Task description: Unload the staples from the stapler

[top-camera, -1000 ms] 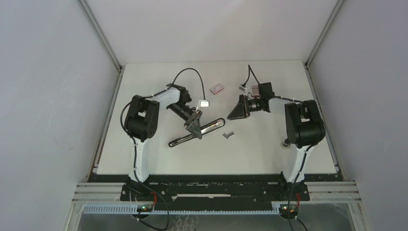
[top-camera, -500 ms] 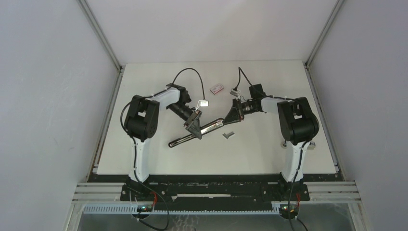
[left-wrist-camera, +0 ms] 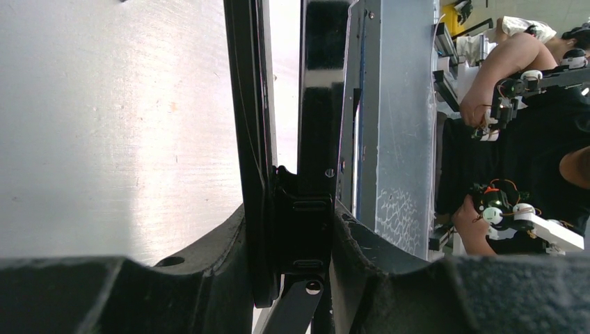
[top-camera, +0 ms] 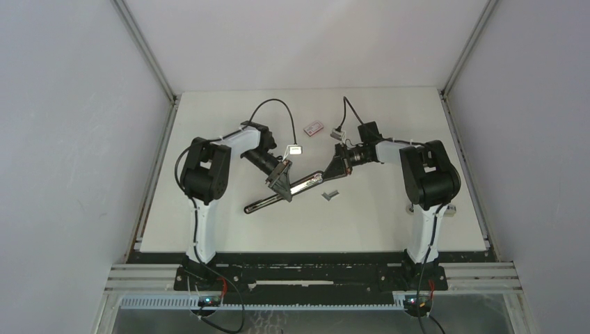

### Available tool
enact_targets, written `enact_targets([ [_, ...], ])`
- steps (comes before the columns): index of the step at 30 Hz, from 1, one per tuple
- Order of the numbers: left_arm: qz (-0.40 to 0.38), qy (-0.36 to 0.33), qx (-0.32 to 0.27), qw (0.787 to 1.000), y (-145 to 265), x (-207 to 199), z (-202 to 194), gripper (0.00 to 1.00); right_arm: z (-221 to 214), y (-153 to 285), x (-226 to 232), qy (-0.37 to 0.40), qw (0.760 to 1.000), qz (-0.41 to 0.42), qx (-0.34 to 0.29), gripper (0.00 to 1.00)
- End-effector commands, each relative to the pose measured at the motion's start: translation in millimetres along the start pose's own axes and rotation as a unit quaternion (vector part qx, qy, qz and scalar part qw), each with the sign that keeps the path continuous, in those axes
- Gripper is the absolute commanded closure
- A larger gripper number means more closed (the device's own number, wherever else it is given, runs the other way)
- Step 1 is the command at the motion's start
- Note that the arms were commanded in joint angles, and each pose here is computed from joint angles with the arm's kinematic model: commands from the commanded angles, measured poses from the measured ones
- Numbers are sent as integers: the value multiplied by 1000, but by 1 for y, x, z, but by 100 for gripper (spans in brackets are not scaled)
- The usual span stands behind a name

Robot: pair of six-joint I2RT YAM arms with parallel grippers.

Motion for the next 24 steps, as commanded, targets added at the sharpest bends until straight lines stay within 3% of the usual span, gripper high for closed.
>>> enact_targets([
  [1, -31, -13, -26, 999, 1, -17, 12, 78, 12, -4, 14, 44, 999, 31, 0, 72],
  [9, -28, -14, -27, 999, 3, -17, 13, 72, 14, -7, 14, 48, 998, 36, 10, 100],
  [14, -22, -10, -32, 999, 8, -14, 14, 58, 14, -6, 14, 42, 998, 38, 13, 100],
  [16, -20, -9, -38, 999, 12, -13, 15, 45, 14, -6, 14, 43, 998, 35, 13, 100],
  [19, -15, -11, -48, 999, 19, -13, 17, 15, 14, -6, 12, 42, 999, 28, 15, 100],
  [22, -6, -9, -56, 998, 26, -12, 19, 2, 14, -6, 10, 36, 999, 20, 16, 100],
  [24, 6, -4, -64, 998, 30, -10, 20, 0, 14, -6, 8, 32, 999, 14, 17, 100],
])
Point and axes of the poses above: each gripper's point midway between its finger pads, its own y axis back along the fingers, its own x axis along the line the jaws close on, z = x × y, the point moved 6 cm from there along y, back along the fingers, and after that the axes turned 12 degrees about y, right-handed, at the moved point
